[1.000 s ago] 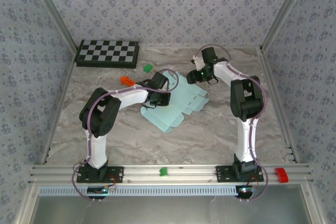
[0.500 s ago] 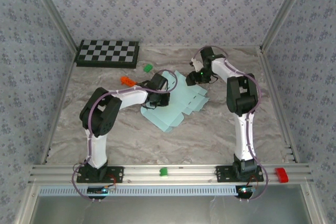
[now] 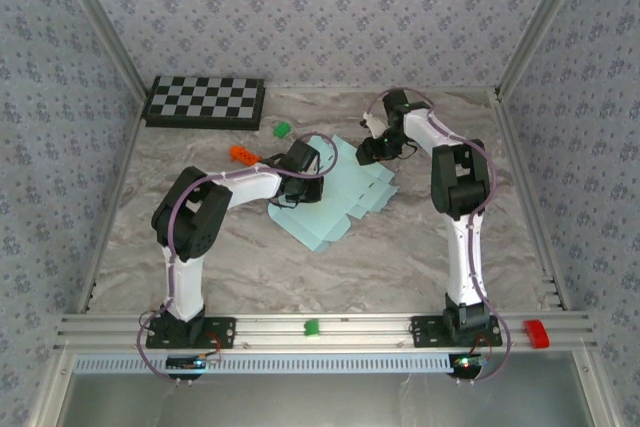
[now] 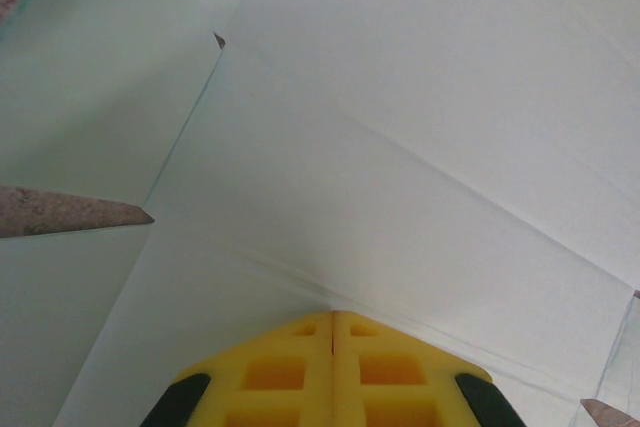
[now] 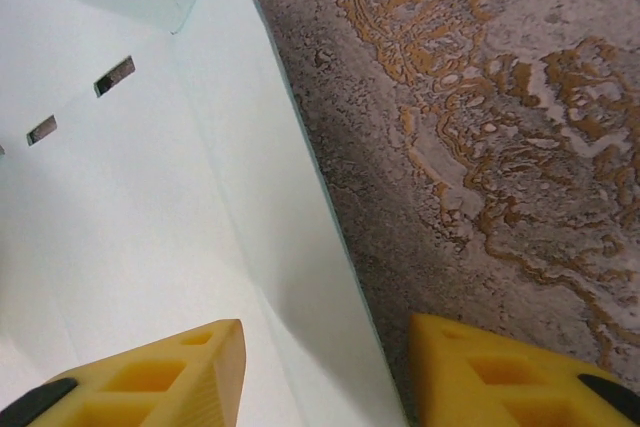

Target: Fold the paper box

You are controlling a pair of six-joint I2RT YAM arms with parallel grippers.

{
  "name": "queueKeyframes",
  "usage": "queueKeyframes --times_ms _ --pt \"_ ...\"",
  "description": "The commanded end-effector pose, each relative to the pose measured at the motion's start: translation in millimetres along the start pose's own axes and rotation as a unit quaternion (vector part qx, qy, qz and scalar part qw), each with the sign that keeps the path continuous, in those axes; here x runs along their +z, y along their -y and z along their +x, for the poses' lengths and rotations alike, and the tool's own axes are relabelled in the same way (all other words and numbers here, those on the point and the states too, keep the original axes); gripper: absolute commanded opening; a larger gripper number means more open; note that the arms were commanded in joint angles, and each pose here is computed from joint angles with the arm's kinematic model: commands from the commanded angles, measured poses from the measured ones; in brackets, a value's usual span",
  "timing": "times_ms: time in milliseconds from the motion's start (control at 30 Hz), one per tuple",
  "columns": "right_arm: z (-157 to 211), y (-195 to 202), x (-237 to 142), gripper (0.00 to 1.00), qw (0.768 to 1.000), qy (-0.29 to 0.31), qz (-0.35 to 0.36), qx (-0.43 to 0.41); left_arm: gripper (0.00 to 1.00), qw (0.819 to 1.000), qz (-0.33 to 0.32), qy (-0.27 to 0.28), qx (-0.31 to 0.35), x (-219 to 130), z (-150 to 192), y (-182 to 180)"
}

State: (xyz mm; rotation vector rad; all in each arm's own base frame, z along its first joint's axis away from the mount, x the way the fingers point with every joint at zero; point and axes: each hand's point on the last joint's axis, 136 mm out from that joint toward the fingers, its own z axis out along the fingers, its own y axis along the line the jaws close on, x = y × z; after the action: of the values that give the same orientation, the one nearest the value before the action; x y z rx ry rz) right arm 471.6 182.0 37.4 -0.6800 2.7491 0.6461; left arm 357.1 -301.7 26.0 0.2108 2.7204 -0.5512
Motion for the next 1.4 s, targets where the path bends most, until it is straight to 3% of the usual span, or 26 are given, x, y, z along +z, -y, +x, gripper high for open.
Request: queueKeyframes --times_ms 0,533,800,1167,1367 --pt "-5.7 -16.0 -16.6 0.43 0.999 0.019 -0.020 -0.036 0.00 0.999 -0.029 -0.043 -0.007 6.9 27.3 -16.5" --pt "-16.4 -27.8 -42.5 0.16 0.988 0.071 0.013 -0.139 0.00 0.999 -0.023 -0.042 -0.006 7.0 24.3 -12.6" --pt "-19.0 -48.5 -60.4 0.00 0.966 0.111 0.023 -0.231 0.01 1.000 0.003 -0.029 -0.004 -3.2 12.5 2.2" --pt "-27.8 -54.0 -82.9 0.00 0.929 0.138 0.094 -0.329 0.30 0.998 -0.034 0.043 -0.022 -45.2 -8.1 -19.1" --pt "-38.3 -67.3 -100.1 0.00 0.901 0.180 0.122 -0.376 0.31 0.998 -0.045 0.030 -0.034 -46.8 9.3 -39.8"
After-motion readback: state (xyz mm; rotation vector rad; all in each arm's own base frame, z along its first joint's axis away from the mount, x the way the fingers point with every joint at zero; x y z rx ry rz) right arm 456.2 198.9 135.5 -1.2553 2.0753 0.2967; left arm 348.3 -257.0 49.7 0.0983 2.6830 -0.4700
